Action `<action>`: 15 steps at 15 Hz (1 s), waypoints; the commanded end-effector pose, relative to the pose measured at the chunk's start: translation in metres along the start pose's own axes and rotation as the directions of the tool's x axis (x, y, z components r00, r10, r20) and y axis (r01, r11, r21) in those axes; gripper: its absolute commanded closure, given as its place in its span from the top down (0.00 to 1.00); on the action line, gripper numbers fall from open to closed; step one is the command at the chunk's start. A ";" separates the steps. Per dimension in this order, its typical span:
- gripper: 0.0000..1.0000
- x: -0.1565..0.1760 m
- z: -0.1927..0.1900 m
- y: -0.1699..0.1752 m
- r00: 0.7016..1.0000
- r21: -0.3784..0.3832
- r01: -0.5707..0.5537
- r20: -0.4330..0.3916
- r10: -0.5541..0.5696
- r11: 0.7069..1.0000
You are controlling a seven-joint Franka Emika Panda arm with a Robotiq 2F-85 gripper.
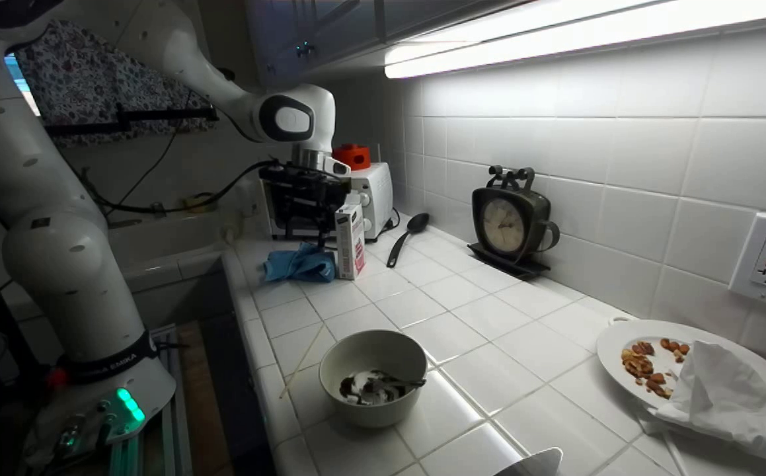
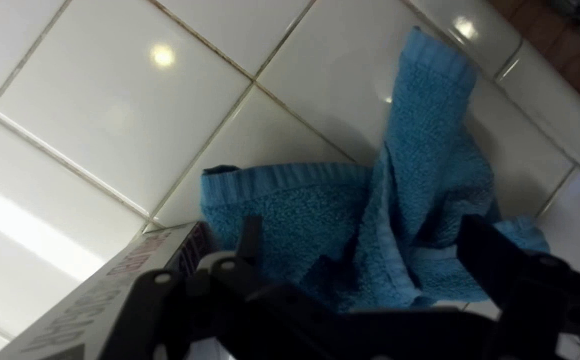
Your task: Move the blue cloth closer to the wall
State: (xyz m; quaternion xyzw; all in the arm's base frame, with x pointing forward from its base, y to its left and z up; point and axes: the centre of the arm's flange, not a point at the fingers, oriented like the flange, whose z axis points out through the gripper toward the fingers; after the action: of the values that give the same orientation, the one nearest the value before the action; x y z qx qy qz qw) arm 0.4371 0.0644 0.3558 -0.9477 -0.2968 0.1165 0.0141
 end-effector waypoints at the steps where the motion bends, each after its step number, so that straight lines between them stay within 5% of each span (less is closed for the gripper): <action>1: 0.74 -0.008 0.001 -0.008 0.988 0.034 0.156 -0.007 -0.156 0.987; 9: 0.16 0.004 0.007 -0.018 0.969 0.033 0.248 -0.018 -0.247 0.968; 10: 0.18 0.005 0.008 -0.017 0.970 0.033 0.242 -0.021 -0.241 0.970; 12: 0.06 0.009 0.011 -0.014 0.971 0.028 0.238 -0.030 -0.237 0.971; 15: 0.07 0.016 0.017 -0.011 0.972 -0.005 0.230 -0.048 -0.230 0.973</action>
State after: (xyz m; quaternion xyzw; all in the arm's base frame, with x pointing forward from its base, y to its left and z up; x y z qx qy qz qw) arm 0.4346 0.0798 0.3480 -0.9065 -0.4077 0.1055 0.0300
